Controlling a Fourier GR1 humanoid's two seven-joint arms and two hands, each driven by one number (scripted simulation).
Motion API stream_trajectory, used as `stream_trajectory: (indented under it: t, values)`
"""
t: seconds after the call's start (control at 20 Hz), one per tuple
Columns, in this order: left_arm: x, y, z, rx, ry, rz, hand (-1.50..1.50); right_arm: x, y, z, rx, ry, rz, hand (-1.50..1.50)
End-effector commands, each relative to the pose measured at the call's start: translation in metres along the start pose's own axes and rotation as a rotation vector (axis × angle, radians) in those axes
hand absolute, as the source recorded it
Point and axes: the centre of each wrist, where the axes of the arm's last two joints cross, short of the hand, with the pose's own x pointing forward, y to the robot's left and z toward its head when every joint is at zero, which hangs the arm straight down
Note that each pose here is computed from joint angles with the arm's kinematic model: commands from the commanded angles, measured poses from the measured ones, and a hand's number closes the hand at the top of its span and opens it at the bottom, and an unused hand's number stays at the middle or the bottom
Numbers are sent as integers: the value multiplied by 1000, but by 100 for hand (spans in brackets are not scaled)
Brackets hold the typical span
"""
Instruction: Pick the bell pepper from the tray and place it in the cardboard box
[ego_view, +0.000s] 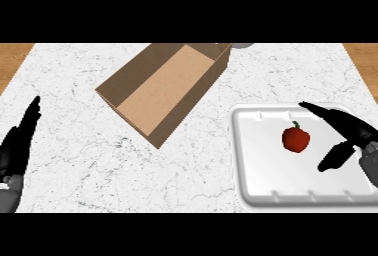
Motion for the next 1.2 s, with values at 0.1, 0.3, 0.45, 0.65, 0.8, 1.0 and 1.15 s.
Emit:
stream_trajectory:
  t: [0.1, 0.3, 0.45, 0.65, 0.8, 1.0, 1.15]
  values:
    - [-22, -4, 2, 2, 15, -2, 0, -2, 11, 6, 23, -11, -2, -150]
    - [-14, 11, 7, -5, 2, 3, 0, 14, 10, -16, 19, -68, -28, -150]
    - [15, 11, -13, 2, 16, -4, 0, 28, 9, -8, 36, -118, -41, -150]
    - [-8, 4, -1, 14, 15, 1, 0, 44, -10, 7, 1, -148, -24, -150]
    - [5, -14, -4, 6, 21, -19, 0, 39, 11, 2, 33, -148, -28, -150]
    - [-11, -2, 2, 4, 12, -9, 0, 44, -4, 2, 68, -38, 36, -150]
    - [1, -12, 8, -16, 4, 9, 0, 31, 2, -3, 91, 14, 24, -150]
